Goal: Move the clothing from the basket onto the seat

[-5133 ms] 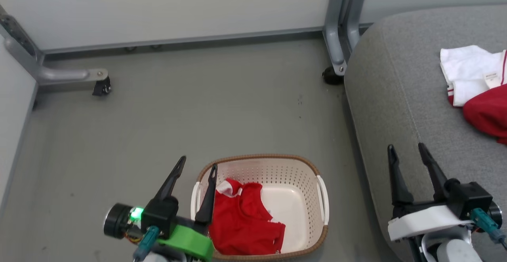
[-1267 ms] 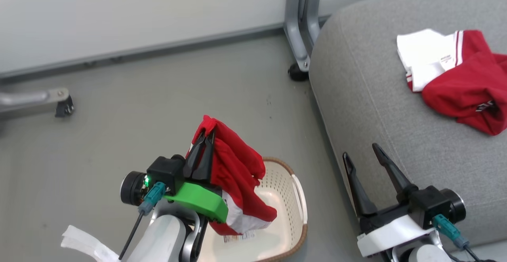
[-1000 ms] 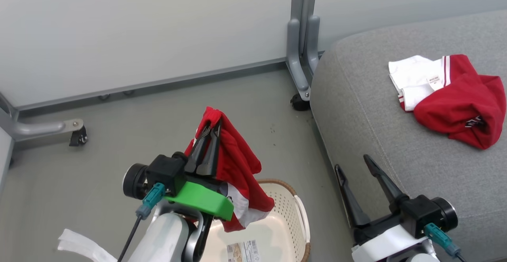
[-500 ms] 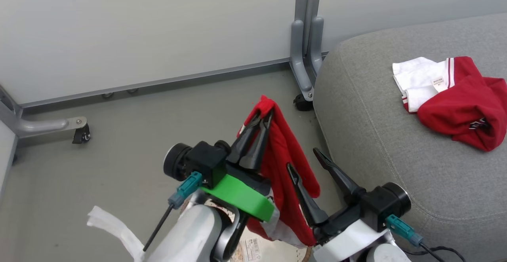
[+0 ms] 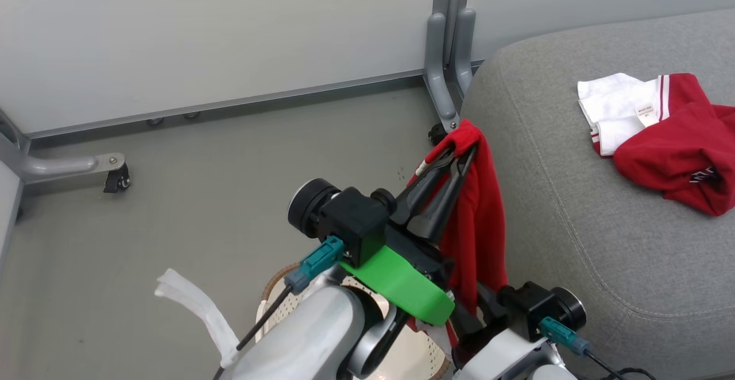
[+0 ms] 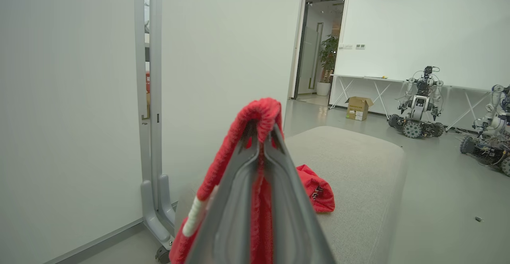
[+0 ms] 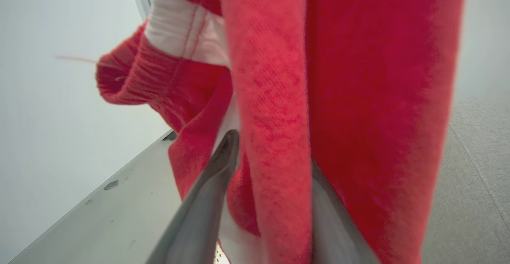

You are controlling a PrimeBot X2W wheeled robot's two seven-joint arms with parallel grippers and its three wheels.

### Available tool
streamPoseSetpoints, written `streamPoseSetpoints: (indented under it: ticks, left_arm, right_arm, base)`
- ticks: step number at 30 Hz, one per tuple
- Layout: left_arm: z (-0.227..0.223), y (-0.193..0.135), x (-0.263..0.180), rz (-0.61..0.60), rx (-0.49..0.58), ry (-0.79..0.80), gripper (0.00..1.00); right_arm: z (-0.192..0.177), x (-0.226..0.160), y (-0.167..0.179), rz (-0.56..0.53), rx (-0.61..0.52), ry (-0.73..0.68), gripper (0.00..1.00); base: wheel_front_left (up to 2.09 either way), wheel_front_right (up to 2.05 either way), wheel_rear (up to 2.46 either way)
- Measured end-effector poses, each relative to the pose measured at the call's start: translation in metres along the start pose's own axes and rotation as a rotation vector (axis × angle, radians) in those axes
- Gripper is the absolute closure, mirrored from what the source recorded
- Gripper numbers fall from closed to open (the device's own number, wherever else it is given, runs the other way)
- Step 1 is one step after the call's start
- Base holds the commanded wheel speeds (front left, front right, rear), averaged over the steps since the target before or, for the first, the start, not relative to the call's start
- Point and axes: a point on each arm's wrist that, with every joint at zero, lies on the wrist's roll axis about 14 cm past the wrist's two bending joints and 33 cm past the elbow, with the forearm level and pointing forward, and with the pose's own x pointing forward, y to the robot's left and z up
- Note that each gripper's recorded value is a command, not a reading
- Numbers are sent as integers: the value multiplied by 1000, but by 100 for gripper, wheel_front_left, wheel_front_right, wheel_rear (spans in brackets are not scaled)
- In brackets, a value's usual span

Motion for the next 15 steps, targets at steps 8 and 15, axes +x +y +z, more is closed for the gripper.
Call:
streamPoseSetpoints:
  ticks: [8,15]
  left_arm:
    - [-50,33,-13,71,61,167,100]
    - [-76,42,-23,89,73,251,67]
  right_arm:
    - [-4,-5,-6,-23,27,11,100]
    - [-4,-11,-12,-42,26,12,100]
  base:
    - [0,0,0]
    - [0,0,0]
